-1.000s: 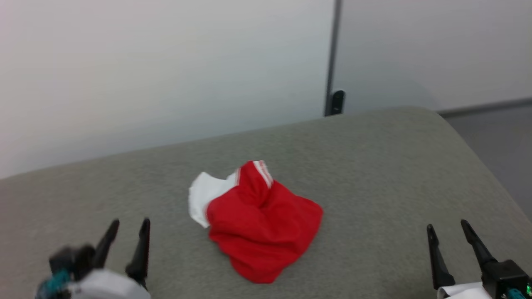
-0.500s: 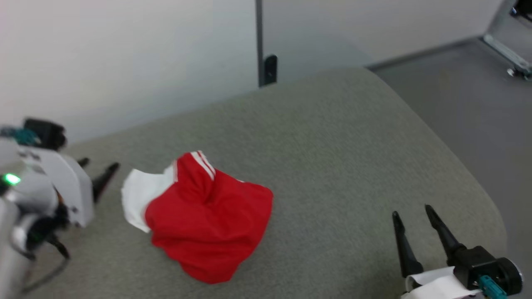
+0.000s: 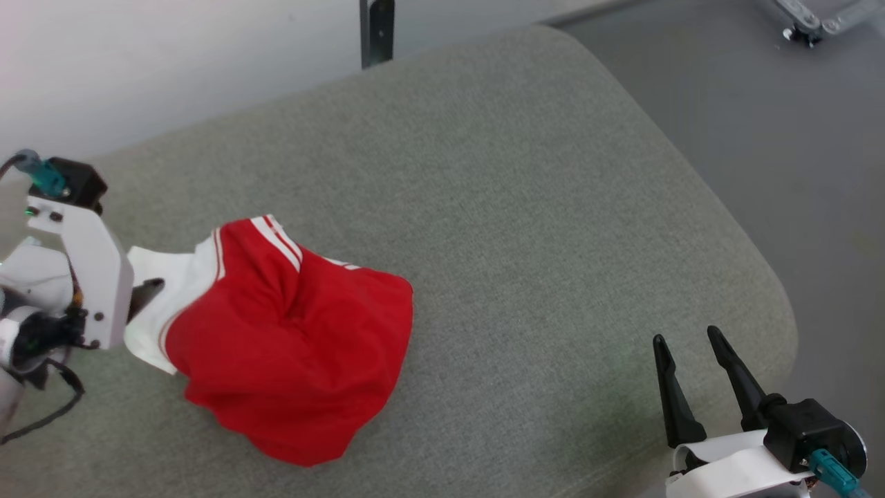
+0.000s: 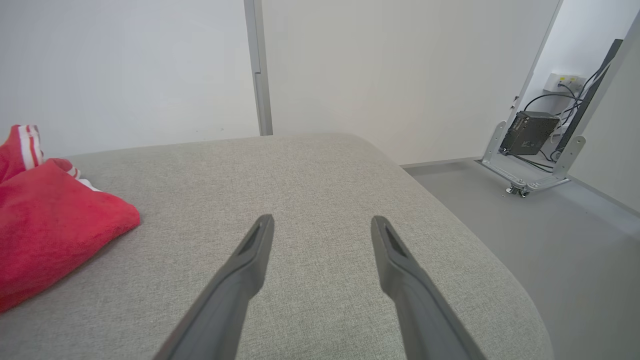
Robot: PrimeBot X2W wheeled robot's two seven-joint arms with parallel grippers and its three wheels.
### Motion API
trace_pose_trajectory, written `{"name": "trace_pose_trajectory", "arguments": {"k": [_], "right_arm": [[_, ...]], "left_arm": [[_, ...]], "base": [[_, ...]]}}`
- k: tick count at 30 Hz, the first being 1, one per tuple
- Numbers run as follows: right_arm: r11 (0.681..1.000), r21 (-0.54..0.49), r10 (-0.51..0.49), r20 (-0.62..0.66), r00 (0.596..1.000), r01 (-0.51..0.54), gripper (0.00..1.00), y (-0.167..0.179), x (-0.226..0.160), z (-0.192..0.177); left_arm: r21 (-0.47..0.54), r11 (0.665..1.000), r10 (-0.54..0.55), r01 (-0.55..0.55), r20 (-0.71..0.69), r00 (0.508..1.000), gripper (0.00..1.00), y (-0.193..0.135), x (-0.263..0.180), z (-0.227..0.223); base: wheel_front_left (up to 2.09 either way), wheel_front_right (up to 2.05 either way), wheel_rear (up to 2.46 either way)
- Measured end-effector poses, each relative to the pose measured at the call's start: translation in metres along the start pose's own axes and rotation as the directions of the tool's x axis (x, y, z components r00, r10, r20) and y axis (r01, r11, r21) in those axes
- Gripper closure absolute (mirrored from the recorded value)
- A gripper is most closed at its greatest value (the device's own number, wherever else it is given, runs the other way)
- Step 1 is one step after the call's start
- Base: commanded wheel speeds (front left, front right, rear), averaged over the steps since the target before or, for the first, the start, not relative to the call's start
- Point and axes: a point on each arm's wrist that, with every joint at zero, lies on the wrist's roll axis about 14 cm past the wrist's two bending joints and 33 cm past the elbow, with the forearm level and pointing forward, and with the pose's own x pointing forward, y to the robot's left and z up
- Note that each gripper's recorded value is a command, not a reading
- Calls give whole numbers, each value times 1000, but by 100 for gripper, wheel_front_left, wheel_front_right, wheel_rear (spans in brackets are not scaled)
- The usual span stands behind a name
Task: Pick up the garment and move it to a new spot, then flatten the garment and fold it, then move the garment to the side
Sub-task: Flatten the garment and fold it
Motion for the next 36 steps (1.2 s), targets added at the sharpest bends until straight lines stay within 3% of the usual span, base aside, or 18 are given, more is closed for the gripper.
{"name": "trace_pose_trajectory", "arguments": {"k": [7, 8, 9, 10, 11, 12, 14, 22, 27, 36], "right_arm": [[1000, -7, -16, -30, 999, 16, 0, -3, 4, -6], [1000, -9, -16, -33, 999, 16, 0, -3, 5, -7], [1000, -10, -17, -37, 999, 17, 0, -3, 5, -8], [1000, -10, -17, -40, 999, 17, 0, -2, 5, -9], [1000, -10, -16, -43, 999, 16, 0, -2, 5, -10], [1000, -10, -13, -46, 999, 13, 0, -1, 5, -11], [1000, -8, -1, -48, 999, 1, 0, 3, 7, -12], [1000, -10, 28, -36, 999, -29, 0, 11, 15, -9], [998, -14, 59, -27, 998, -59, 0, 19, 21, -9], [987, -6, 161, -8, 987, -161, 0, 51, 36, -8]], "left_arm": [[-36, 999, 14, -20, -163, 987, 0, 17, 29, -35], [-34, 999, 18, -26, -197, 980, 4, 19, 32, -43], [-36, 999, 17, -26, -220, 975, 36, 18, 35, -49], [-46, 999, 12, -23, -229, 973, 56, 18, 36, -50], [-57, 998, 6, -20, -231, 973, 69, 18, 38, -49], [-67, 998, 0, -16, -230, 973, 95, 16, 40, -50], [-79, 997, -5, -13, -225, 974, 100, 15, 42, -51], [-131, 990, 24, -49, -181, 983, 100, 20, 37, -46], [-148, 976, 129, -158, -190, 973, 100, 49, 15, -57], [-235, 903, 296, -359, -267, 917, 100, 100, -44, -109]], "base": [[0, 0, 0], [0, 0, 0], [0, 0, 0], [0, 0, 0], [0, 0, 0], [0, 0, 0], [0, 0, 0], [0, 0, 0], [0, 0, 0], [0, 0, 0]]}}
